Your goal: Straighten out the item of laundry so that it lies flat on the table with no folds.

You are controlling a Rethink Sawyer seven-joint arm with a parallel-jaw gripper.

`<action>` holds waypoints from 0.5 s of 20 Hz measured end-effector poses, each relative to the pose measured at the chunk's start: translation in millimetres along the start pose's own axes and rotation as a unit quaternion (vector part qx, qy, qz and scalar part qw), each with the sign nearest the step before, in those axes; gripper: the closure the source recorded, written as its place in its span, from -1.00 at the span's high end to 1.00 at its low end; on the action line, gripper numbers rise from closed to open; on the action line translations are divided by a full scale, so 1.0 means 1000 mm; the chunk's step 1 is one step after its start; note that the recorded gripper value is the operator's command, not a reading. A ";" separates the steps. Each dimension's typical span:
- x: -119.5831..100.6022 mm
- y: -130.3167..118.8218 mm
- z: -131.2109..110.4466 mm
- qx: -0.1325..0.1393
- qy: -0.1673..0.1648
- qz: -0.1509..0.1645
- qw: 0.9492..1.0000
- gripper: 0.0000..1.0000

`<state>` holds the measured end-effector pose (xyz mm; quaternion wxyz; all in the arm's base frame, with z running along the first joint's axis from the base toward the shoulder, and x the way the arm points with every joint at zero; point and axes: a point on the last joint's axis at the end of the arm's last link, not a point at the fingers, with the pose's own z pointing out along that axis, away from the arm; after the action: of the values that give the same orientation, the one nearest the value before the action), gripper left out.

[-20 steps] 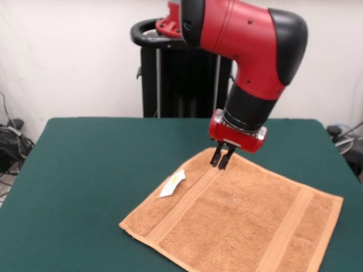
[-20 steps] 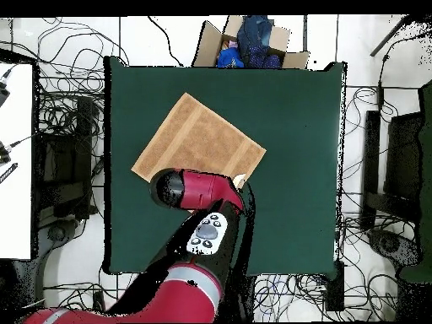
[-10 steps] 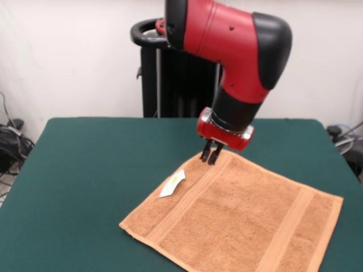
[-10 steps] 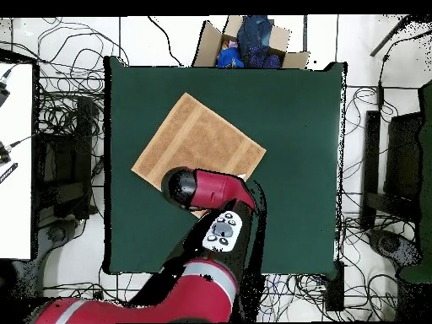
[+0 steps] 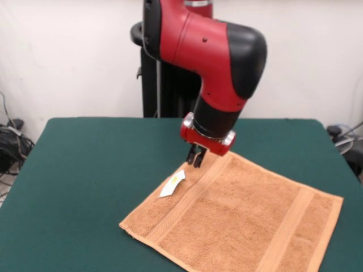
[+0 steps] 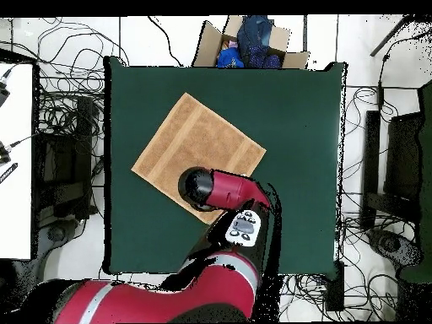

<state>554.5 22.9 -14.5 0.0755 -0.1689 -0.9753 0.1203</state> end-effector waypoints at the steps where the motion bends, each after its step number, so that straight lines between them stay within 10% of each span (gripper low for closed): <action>1: 0.000 -0.001 0.002 -0.003 0.003 0.002 1.000 -1.00; 10: 0.022 0.002 0.022 -0.029 0.045 0.011 0.999 -1.00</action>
<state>530.8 27.3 -34.2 0.1132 -0.1867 -0.9722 0.0850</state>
